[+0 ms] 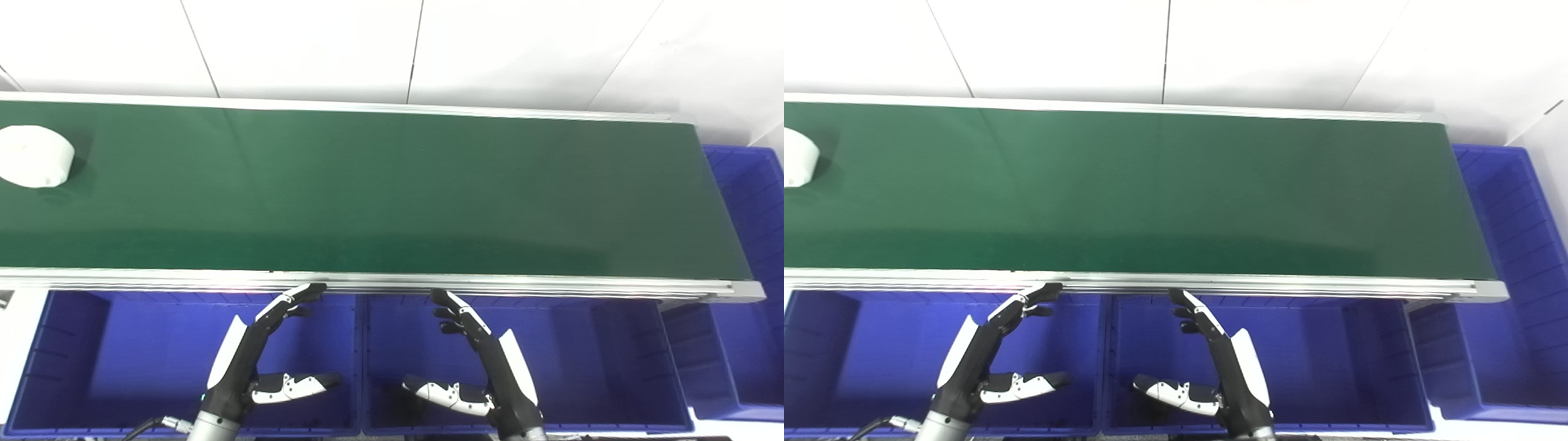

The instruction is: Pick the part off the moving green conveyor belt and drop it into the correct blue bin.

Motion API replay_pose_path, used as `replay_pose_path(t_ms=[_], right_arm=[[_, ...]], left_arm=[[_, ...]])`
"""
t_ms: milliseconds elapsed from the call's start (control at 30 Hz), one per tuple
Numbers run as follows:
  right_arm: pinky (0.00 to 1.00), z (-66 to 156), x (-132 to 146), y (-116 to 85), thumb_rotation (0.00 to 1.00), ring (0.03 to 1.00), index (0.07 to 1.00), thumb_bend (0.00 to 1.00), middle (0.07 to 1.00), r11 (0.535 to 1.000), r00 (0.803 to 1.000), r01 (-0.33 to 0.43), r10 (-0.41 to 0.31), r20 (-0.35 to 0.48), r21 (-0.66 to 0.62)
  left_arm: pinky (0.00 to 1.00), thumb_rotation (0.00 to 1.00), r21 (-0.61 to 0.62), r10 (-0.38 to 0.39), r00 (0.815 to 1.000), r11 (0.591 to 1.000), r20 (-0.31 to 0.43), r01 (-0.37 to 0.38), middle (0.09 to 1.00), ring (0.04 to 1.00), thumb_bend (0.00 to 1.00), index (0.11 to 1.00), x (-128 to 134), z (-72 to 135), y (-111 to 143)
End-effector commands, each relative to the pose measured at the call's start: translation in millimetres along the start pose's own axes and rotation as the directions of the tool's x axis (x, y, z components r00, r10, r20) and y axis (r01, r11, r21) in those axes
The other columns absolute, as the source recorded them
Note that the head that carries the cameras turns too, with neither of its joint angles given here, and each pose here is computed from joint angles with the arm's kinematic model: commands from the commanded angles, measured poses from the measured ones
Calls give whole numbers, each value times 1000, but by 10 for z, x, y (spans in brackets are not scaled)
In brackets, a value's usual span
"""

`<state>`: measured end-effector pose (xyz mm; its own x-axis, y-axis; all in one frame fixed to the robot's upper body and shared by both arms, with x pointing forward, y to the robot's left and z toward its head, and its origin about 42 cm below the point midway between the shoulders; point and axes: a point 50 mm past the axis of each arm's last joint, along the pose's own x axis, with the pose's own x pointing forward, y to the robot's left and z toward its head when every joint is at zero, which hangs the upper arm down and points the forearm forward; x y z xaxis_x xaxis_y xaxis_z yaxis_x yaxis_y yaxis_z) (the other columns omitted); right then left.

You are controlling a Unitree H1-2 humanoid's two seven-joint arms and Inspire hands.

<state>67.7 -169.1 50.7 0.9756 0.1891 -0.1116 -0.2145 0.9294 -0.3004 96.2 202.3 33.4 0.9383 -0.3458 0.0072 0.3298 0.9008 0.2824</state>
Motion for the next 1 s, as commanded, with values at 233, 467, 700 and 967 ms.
replay_pose_path(t_ms=[233, 467, 700, 967], right_arm=[[753, -64, 18, -58, 307, 821, 874, 687, 857, 1000, 997, 4, -7, 81, 29], [706, -187, 35, -83, 302, 808, 875, 681, 853, 1000, 997, -7, 5, 80, 17], [709, -235, 49, -73, 283, 814, 871, 690, 856, 1000, 997, -9, 7, 73, 23], [708, -277, 103, -49, 291, 808, 863, 700, 842, 1000, 997, -9, 8, 71, 12]], left_arm=[[691, 389, 5, 13, 999, 1000, 46, -13, 820, 777, 700, 771, 45, -7, -80], [657, 380, 8, 16, 999, 1000, 49, -16, 804, 755, 698, 751, 36, -14, -152], [625, 374, -6, 33, 998, 999, 57, -33, 777, 724, 700, 729, 34, 21, -133], [604, 408, 4, 109, 973, 994, 205, -113, 763, 715, 692, 711, 233, 340, 157]])
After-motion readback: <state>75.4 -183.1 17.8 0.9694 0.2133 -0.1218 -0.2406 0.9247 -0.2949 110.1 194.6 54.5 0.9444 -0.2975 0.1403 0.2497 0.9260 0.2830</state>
